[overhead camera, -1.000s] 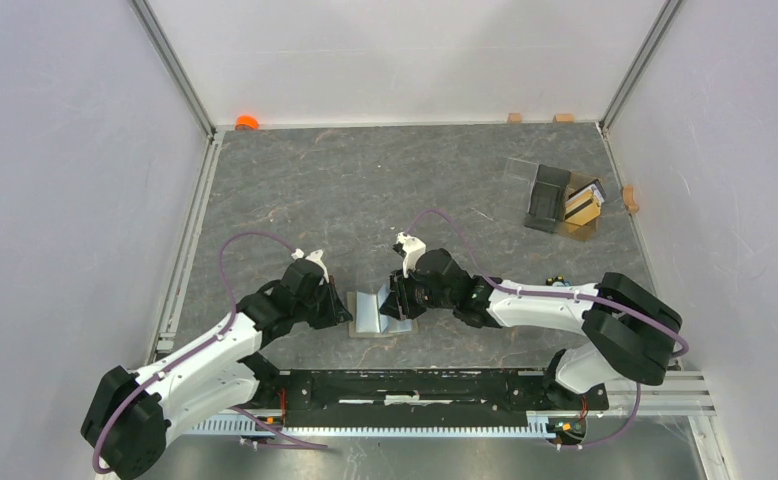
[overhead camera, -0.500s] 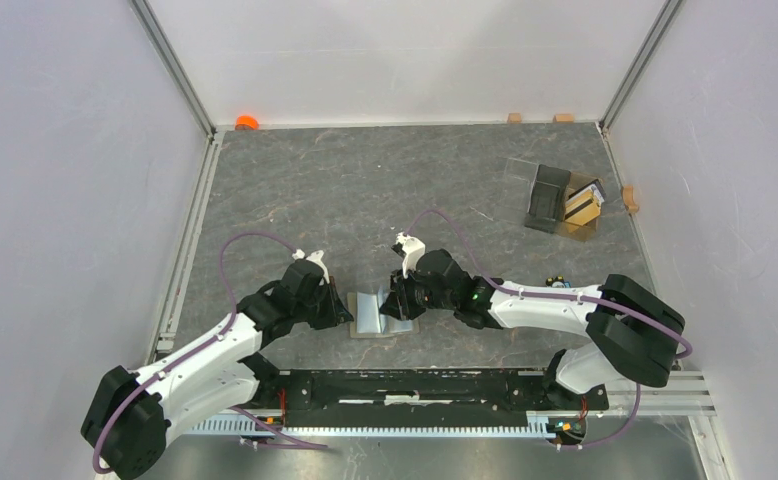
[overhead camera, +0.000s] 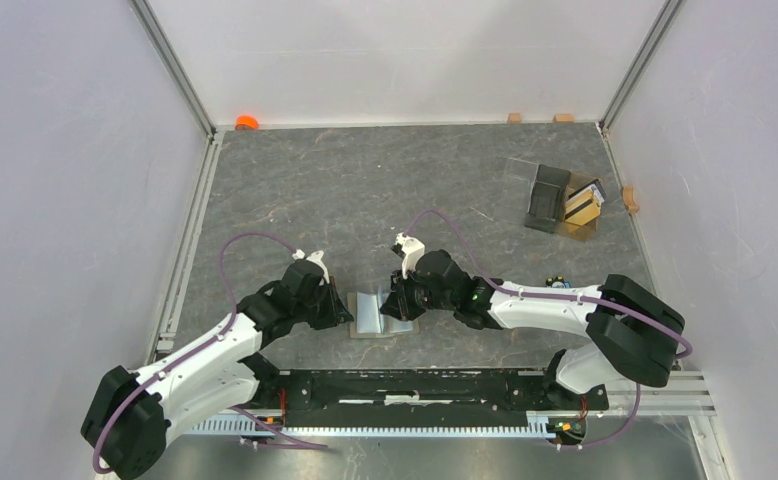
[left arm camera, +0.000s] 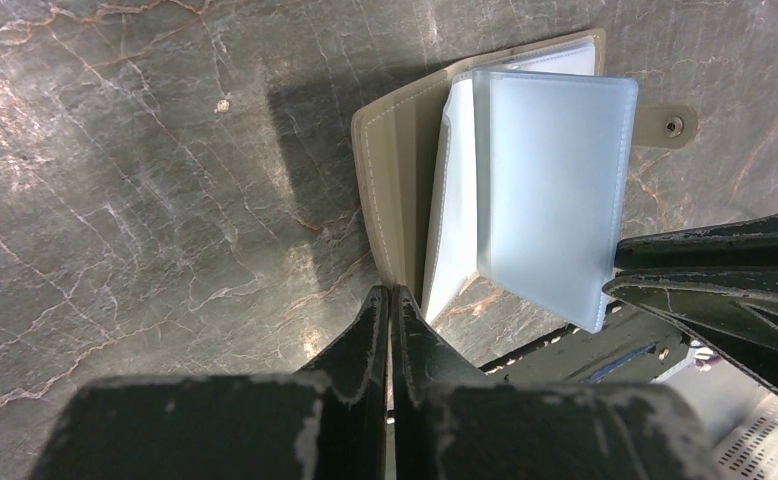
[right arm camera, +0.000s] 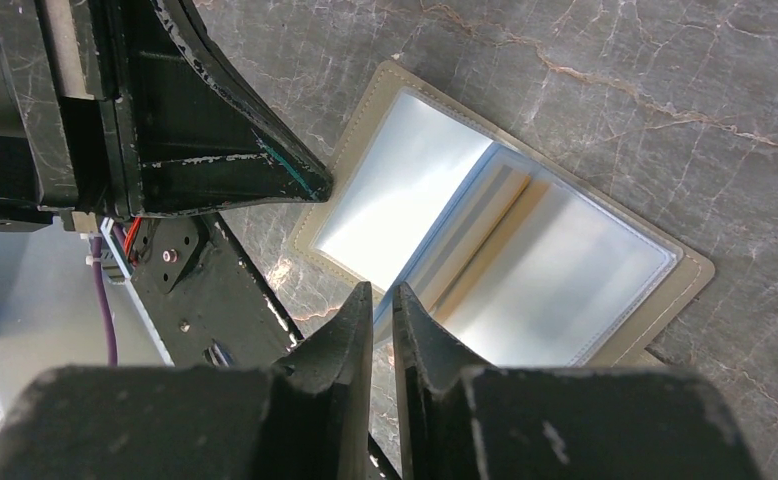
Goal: Put the credit cards into the card holder
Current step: Turn over the card holder at the center of the board.
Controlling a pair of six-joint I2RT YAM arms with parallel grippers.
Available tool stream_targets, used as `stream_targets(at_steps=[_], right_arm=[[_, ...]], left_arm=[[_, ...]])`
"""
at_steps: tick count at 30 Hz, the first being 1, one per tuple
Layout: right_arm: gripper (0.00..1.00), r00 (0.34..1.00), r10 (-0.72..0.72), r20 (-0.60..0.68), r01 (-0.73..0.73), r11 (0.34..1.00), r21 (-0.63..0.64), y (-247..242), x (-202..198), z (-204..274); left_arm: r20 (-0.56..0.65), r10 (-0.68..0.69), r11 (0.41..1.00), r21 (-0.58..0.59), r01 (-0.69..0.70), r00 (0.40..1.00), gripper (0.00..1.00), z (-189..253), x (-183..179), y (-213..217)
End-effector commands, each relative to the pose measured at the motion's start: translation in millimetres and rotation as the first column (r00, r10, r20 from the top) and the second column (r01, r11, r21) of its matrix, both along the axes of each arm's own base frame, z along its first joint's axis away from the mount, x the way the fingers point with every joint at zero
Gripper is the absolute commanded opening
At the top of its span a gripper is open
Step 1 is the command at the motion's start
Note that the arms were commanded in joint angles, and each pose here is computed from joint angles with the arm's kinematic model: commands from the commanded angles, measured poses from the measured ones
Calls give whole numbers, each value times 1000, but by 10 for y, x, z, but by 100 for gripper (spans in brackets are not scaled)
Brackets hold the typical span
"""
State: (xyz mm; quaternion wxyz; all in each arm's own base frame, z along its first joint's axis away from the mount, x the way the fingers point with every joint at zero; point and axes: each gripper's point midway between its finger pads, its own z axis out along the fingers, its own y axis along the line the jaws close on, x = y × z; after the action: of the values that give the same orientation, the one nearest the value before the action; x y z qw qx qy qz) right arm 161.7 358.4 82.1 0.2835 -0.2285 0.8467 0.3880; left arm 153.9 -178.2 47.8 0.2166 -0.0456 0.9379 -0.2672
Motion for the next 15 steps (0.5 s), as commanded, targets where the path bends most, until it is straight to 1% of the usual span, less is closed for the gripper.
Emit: stream_targets(at_steps=[1, 10, 15], right_arm=[[17, 999, 0, 45, -3, 999, 53, 107, 47, 204], [15, 999, 10, 38, -12, 998, 60, 124, 25, 183], [11, 999, 7, 33, -8, 999, 44, 115, 33, 118]], left_arm=[[29, -19, 1000, -9, 19, 999, 2, 26, 28, -25], [29, -19, 1000, -9, 19, 999, 2, 26, 28, -24], [31, -18, 1000, -10, 19, 999, 2, 29, 29, -24]])
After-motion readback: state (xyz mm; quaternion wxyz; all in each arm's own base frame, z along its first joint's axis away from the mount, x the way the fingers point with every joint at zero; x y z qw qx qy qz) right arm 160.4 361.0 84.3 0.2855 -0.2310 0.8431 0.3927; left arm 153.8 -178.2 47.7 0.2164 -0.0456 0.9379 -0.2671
